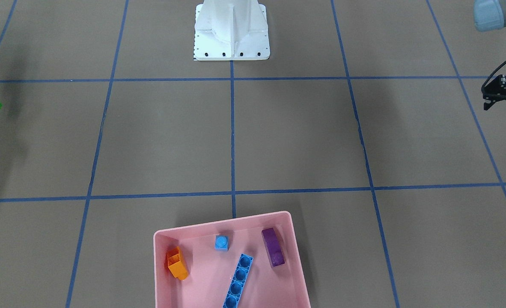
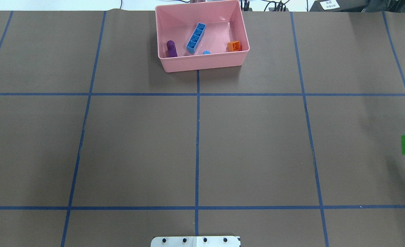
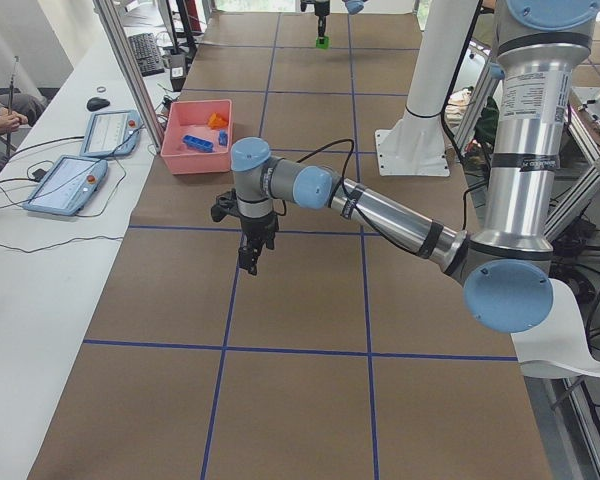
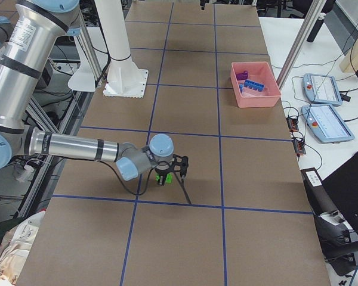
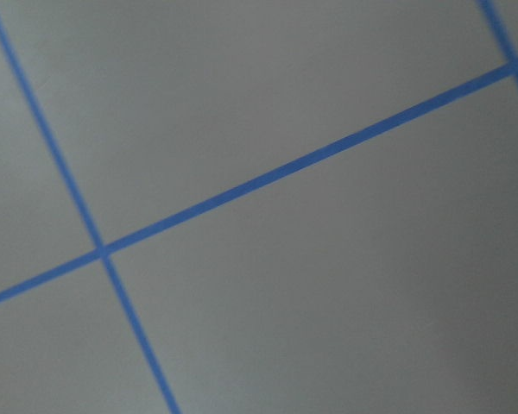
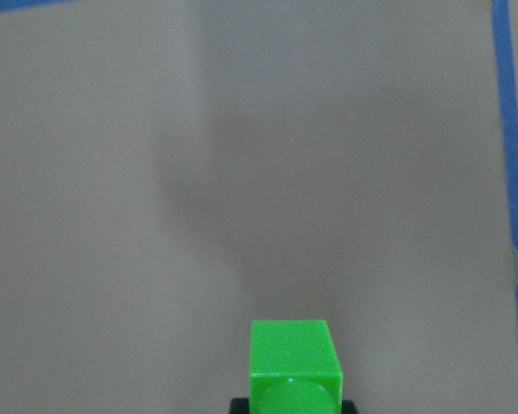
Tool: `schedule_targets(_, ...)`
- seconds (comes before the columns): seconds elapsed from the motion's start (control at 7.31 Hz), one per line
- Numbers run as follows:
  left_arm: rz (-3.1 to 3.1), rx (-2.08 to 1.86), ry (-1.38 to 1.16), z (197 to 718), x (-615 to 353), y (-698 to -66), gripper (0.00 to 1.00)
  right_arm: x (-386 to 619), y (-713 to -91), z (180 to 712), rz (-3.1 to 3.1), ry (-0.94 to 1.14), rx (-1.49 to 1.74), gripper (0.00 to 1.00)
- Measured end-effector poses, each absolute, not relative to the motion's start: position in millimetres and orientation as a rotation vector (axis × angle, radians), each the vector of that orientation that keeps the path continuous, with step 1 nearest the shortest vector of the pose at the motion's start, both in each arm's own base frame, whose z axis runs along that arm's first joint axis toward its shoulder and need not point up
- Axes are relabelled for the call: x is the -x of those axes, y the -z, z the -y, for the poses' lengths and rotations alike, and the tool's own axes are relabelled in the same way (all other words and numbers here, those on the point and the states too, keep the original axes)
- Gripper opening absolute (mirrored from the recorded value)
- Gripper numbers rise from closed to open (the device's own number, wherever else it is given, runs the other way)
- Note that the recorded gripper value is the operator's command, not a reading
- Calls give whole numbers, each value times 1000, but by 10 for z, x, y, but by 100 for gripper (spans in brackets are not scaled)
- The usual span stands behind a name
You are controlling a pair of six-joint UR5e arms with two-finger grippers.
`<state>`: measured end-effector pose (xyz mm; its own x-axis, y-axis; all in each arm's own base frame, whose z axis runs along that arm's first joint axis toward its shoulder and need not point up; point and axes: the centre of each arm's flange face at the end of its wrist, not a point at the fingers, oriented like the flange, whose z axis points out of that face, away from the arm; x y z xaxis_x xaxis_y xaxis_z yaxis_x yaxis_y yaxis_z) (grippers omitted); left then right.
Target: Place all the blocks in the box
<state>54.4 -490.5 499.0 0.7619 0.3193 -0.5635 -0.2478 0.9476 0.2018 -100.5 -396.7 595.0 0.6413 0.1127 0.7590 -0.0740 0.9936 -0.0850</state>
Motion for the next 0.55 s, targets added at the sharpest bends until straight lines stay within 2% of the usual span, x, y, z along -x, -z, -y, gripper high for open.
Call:
schedule_targets(0.27,-698,-95,-277,4649,-70,-5316,100,1156,-5167,4751,874,-136,28,0)
schedule_targets(0.55,-757,-90,-234,4288,450,-5684,100,1400,-4123,5457,852,-160,59,0)
